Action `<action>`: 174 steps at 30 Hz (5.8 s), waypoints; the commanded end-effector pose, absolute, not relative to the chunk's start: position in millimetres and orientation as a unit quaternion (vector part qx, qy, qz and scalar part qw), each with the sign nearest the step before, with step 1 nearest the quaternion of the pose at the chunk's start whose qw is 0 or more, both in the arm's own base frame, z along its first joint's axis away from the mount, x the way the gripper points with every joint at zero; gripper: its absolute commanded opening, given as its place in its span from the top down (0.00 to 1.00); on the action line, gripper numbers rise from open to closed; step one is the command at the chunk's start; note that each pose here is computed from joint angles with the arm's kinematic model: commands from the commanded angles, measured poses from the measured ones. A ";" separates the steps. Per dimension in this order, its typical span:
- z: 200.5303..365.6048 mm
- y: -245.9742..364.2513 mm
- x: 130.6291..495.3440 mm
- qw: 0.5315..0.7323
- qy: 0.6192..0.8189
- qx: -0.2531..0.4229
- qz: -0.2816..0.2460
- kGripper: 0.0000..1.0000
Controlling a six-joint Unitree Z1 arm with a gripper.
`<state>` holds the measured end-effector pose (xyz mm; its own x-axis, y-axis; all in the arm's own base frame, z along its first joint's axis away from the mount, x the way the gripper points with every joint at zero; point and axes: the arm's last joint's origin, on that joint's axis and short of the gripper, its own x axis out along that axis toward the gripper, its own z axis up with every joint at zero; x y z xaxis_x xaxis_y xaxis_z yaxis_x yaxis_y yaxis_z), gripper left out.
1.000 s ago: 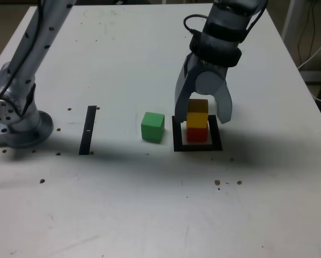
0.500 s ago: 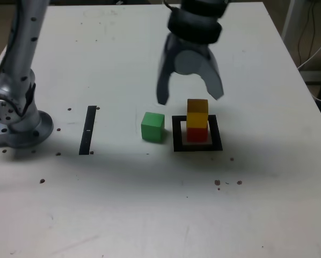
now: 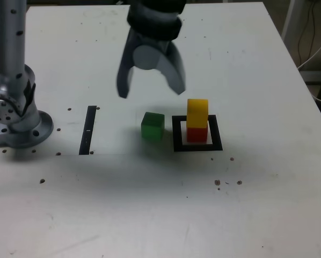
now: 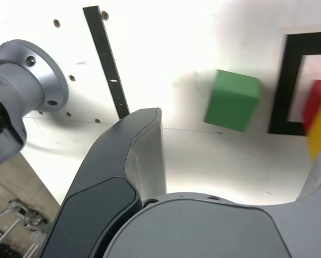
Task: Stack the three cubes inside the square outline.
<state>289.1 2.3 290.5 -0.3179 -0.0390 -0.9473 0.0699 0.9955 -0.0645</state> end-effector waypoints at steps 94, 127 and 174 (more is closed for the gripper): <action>198.0 -20.4 295.8 0.568 0.812 0.089 -0.098 0.67; 312.2 -19.9 298.3 0.610 0.785 0.084 -0.074 0.67; 294.6 -26.2 378.4 0.606 0.791 0.053 -0.072 0.67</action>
